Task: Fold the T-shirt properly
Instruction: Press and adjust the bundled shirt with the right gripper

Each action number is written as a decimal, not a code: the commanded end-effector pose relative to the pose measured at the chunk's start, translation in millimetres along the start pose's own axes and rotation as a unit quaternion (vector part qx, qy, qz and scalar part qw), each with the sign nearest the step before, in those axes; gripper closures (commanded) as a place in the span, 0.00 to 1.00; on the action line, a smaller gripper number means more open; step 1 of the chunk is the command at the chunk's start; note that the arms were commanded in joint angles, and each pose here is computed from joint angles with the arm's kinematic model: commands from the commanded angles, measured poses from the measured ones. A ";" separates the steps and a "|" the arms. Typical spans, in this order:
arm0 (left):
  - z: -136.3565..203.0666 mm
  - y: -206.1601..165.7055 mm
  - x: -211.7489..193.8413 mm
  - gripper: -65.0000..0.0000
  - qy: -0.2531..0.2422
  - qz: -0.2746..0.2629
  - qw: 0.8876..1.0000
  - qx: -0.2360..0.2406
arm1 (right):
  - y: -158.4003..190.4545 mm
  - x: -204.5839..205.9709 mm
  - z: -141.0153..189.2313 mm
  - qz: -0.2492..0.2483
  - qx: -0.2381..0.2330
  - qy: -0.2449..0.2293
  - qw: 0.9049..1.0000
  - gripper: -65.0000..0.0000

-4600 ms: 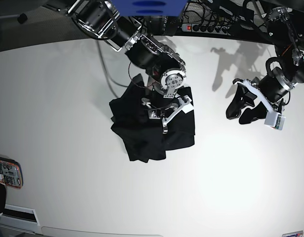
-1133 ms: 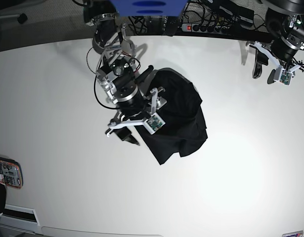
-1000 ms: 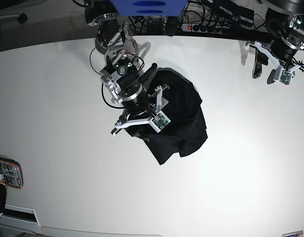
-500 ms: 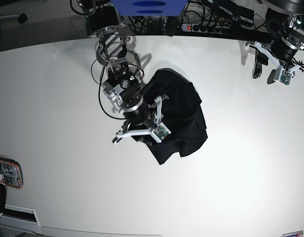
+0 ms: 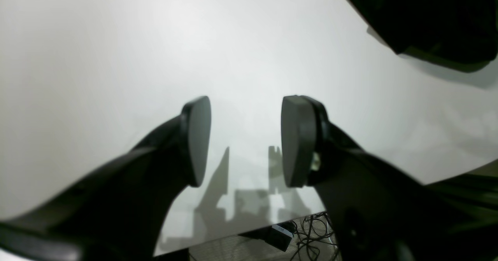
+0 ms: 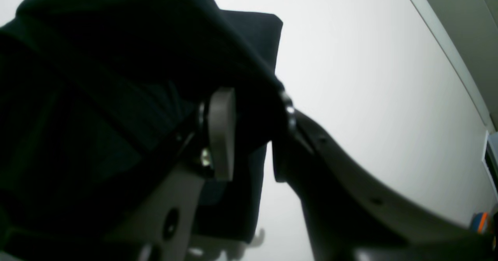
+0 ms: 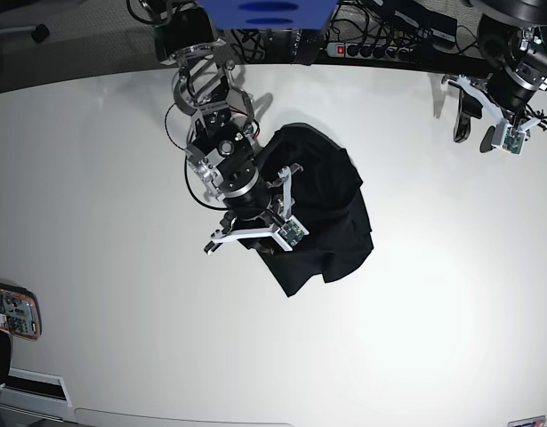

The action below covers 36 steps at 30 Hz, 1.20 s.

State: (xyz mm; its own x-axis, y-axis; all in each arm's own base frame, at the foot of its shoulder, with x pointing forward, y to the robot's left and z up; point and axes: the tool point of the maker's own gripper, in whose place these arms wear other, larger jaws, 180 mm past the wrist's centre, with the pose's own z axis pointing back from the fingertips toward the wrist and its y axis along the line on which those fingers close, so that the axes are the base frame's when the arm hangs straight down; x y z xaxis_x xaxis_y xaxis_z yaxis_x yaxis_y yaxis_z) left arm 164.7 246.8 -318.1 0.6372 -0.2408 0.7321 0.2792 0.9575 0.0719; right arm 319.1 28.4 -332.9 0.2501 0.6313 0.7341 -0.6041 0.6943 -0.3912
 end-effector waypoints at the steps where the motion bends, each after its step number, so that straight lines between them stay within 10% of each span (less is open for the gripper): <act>1: 2.9 0.3 9.0 0.56 -0.015 -0.007 1.000 -0.001 | -10.4 18.3 4.4 -0.003 -0.015 -0.026 1.000 0.75; 9: -2.8 -13.9 6.4 0.56 -0.009 -0.012 1.000 -0.024 | -13.4 17.7 10.3 0.013 -0.012 -0.005 1.000 0.48; 20: -2.4 -14.4 5.3 0.56 -0.008 -0.011 1.000 -0.024 | -47.2 53.1 5.5 0.033 -0.046 -0.041 0.998 0.71; 30: -2.9 -14.0 6.7 0.56 -0.010 -0.012 1.000 -0.023 | -13.9 54.9 7.8 0.046 -0.011 -0.046 0.998 0.72; 36: -2.8 -14.1 6.2 0.56 -0.009 -0.012 1.000 -0.024 | -15.0 46.4 9.0 0.052 -0.011 -0.038 0.998 0.42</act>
State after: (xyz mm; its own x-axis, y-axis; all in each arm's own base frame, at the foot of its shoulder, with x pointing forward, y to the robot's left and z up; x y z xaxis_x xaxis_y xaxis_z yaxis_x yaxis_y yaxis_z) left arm 163.1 232.5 -324.5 0.6416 -0.2550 0.7234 0.3210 0.9458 0.0487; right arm 330.8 40.4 -299.1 0.1599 0.6856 0.7102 -0.6143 0.6323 -0.4721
